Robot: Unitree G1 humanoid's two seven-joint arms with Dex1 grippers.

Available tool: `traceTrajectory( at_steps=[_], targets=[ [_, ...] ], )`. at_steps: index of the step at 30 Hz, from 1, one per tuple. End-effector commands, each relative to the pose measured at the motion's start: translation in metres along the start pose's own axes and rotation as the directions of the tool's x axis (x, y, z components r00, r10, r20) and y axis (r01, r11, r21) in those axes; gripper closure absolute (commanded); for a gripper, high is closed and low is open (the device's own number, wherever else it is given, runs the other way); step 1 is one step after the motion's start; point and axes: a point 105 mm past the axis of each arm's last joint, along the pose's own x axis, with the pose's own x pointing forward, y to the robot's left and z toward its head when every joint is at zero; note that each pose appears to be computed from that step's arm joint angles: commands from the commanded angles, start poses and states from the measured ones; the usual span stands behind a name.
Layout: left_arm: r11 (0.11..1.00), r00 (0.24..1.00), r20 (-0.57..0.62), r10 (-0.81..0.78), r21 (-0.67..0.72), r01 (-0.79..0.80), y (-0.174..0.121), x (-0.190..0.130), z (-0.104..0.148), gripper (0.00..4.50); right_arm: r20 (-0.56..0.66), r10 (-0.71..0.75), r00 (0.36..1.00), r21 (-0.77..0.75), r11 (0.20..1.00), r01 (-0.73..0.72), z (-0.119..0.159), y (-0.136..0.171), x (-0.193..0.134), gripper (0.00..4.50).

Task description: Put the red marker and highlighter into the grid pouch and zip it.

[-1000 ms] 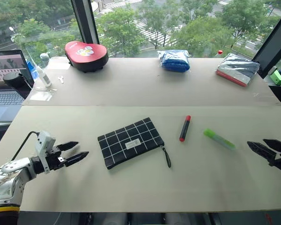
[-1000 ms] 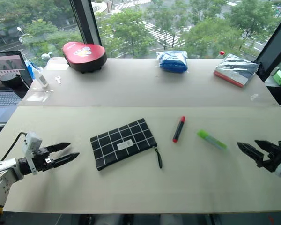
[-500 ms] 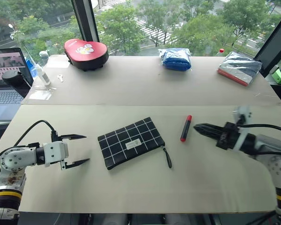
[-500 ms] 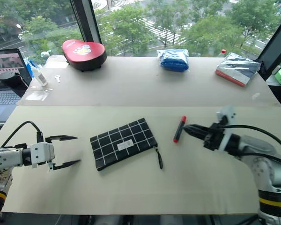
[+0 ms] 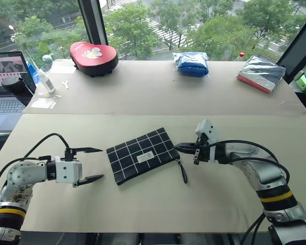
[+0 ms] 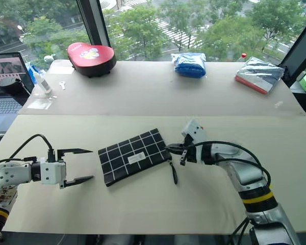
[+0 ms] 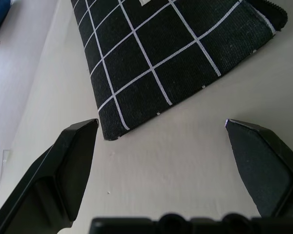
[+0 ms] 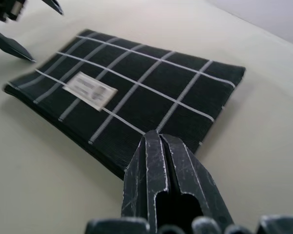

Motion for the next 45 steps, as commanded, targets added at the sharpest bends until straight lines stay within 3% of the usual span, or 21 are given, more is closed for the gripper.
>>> traceTrajectory(
  at_steps=[1, 10, 18, 33, 38, 39, 45],
  targets=[
    [0.997, 0.998, 0.035, -0.050, 0.058, 0.048, -0.004, 0.014, 0.010, 0.00, -0.049, -0.009, 0.999, -0.109, 0.994, 0.004, -0.001, 0.001, 0.011, 4.49],
    [0.994, 0.996, 0.073, -0.059, 0.095, 0.052, 0.003, 0.023, 0.022, 0.00, -0.163, -0.067, 0.984, -0.205, 0.978, 0.033, -0.023, -0.006, 0.020, 4.49],
    [0.996, 0.989, 0.140, -0.041, 0.085, 0.029, 0.002, 0.043, 0.051, 0.00, -0.156, -0.078, 0.985, -0.222, 0.974, 0.042, -0.019, -0.010, 0.024, 4.49],
    [0.997, 0.996, 0.085, -0.001, 0.082, -0.006, 0.004, 0.054, 0.035, 0.00, -0.147, -0.075, 0.986, -0.206, 0.978, 0.043, -0.020, -0.009, 0.025, 4.49],
    [0.996, 0.989, 0.146, 0.017, 0.080, -0.028, 0.010, 0.061, 0.041, 1.33, -0.142, -0.075, 0.987, -0.200, 0.979, 0.046, -0.020, -0.008, 0.025, 4.50],
    [0.997, 0.988, 0.153, 0.019, 0.076, -0.031, 0.010, 0.062, 0.041, 1.86, -0.141, -0.075, 0.987, -0.200, 0.979, 0.046, -0.020, -0.007, 0.025, 4.50],
    [0.997, 0.985, 0.174, 0.019, 0.076, -0.032, 0.012, 0.066, 0.043, 4.07, -0.141, -0.074, 0.987, -0.201, 0.979, 0.045, -0.020, -0.006, 0.023, 4.50]
  ],
)
